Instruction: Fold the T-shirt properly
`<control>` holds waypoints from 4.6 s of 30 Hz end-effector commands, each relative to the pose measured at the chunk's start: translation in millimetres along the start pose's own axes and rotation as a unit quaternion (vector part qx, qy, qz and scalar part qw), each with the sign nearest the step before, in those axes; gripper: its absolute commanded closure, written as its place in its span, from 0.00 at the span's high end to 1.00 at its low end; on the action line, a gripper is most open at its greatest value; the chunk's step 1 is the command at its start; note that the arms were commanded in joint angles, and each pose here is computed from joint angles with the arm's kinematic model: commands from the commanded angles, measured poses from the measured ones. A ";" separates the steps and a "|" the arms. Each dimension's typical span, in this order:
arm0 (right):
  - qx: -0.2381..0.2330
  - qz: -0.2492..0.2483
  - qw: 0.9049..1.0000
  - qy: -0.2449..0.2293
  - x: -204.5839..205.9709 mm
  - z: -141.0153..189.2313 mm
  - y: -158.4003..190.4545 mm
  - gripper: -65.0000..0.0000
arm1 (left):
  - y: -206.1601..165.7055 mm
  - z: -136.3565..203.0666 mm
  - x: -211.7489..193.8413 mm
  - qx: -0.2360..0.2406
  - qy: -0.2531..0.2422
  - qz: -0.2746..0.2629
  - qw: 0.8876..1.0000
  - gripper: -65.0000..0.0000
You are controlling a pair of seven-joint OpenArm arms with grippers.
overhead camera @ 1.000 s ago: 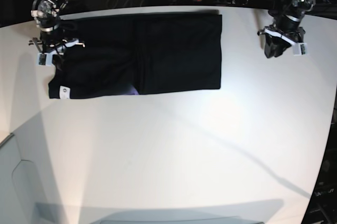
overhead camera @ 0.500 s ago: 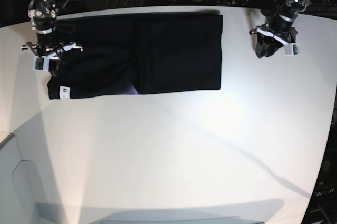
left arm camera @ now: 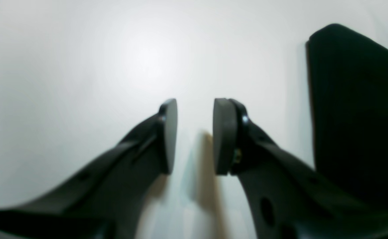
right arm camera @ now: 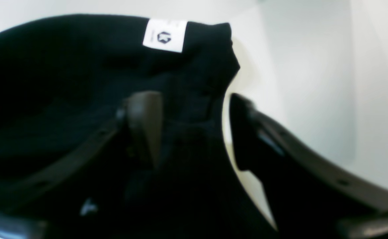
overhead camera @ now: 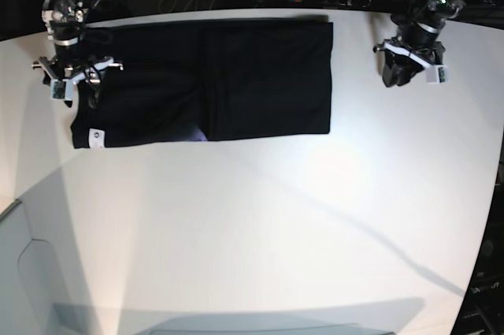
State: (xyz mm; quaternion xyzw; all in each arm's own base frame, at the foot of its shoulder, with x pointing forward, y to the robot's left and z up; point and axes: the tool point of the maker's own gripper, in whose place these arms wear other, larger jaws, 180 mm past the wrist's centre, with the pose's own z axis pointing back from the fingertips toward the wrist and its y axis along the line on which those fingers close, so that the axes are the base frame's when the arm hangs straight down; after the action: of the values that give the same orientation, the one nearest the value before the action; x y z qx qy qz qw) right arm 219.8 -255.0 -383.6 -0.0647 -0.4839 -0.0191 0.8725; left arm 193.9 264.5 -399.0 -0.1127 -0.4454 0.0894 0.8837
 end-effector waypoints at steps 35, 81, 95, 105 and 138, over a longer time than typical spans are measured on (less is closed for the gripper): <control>0.021 -0.058 0.989 0.137 -69.6 -22.6 4.5 0.55 | -0.5 4.3 13.8 -0.003 -0.023 -0.008 1.000 0.27; 0.089 0.067 0.993 -0.045 71.7 23.7 68.4 0.00 | -105.5 -68.5 -19.3 -0.153 0.039 -0.001 0.987 0.27; 0.277 0.078 0.955 -0.077 84.6 43.8 201.9 0.00 | -120.6 -74.9 -19.7 -0.172 0.043 -0.005 0.984 0.27; 0.386 0.118 0.911 -0.081 80.2 68.7 287.8 0.00 | -104.5 -79.6 -19.3 -0.125 0.046 0.018 0.991 0.27; 0.533 0.171 0.827 -0.052 45.3 93.9 397.6 0.00 | -98.1 -76.3 -17.2 -0.117 0.044 0.018 0.992 0.27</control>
State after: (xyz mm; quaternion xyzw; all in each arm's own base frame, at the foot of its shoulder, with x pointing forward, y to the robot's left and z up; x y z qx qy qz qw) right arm 195.5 145.4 -352.4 0.3112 -0.4173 0.4081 0.7500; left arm 259.4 153.6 -420.2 -0.2407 -0.4342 0.0547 0.8663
